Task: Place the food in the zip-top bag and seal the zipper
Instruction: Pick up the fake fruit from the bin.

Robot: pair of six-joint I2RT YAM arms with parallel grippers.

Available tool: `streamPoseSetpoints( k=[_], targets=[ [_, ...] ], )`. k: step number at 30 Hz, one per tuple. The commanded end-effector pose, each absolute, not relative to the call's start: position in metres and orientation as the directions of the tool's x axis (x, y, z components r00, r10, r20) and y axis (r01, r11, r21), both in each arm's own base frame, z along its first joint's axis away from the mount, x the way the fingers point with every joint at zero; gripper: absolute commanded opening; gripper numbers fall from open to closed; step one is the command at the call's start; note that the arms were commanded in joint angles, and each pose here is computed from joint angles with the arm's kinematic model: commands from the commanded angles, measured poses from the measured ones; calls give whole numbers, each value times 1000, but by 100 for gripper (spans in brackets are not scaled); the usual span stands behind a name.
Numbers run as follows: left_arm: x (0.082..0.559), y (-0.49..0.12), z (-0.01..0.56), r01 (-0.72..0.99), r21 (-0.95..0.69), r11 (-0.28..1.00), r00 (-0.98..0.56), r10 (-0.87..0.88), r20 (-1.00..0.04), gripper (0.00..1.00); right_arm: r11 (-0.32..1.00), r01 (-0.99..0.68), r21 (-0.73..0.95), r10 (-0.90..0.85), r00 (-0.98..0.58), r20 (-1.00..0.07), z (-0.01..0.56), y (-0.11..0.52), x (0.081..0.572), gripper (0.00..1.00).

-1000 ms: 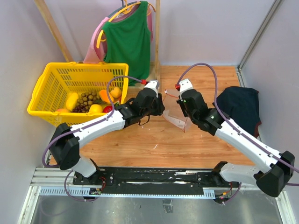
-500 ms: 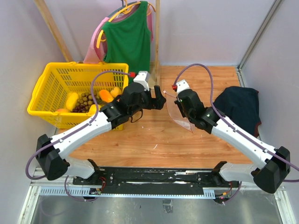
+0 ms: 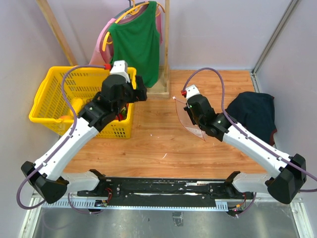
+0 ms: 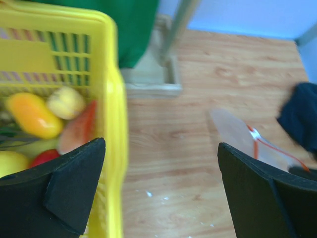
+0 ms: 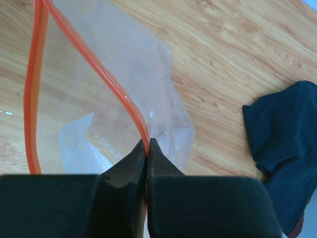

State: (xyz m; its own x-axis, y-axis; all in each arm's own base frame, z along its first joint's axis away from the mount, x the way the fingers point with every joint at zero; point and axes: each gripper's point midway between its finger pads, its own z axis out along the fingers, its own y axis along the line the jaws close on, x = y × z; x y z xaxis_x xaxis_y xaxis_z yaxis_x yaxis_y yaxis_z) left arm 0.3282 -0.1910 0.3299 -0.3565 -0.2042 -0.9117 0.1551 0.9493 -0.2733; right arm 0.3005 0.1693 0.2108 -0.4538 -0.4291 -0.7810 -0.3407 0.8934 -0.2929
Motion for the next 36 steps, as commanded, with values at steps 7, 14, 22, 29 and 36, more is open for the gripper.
streamPoseSetpoints(
  k=[7, 14, 22, 29, 36],
  targets=[
    [352, -100, 318, -82, -238, 968, -436, -249, -865, 99, 885, -373, -280, -434, -441, -786, 217, 179, 300, 1],
    [366, -63, 279, -180, -230, 956, -500, -290, -816, 99, 882, -378, -283, -440, -442, -781, 216, 179, 300, 1],
    [375, -39, 237, -220, -197, 955, -571, -290, -768, 98, 880, -384, -281, -442, -443, -780, 214, 181, 300, 1],
    [377, -36, 183, -239, -185, 953, -678, -300, -671, 93, 878, -389, -279, -444, -443, -779, 213, 181, 300, 1],
    [373, -39, 138, -237, -156, 959, -761, -283, -583, 89, 877, -395, -275, -444, -444, -778, 212, 183, 300, 1]
  ],
)
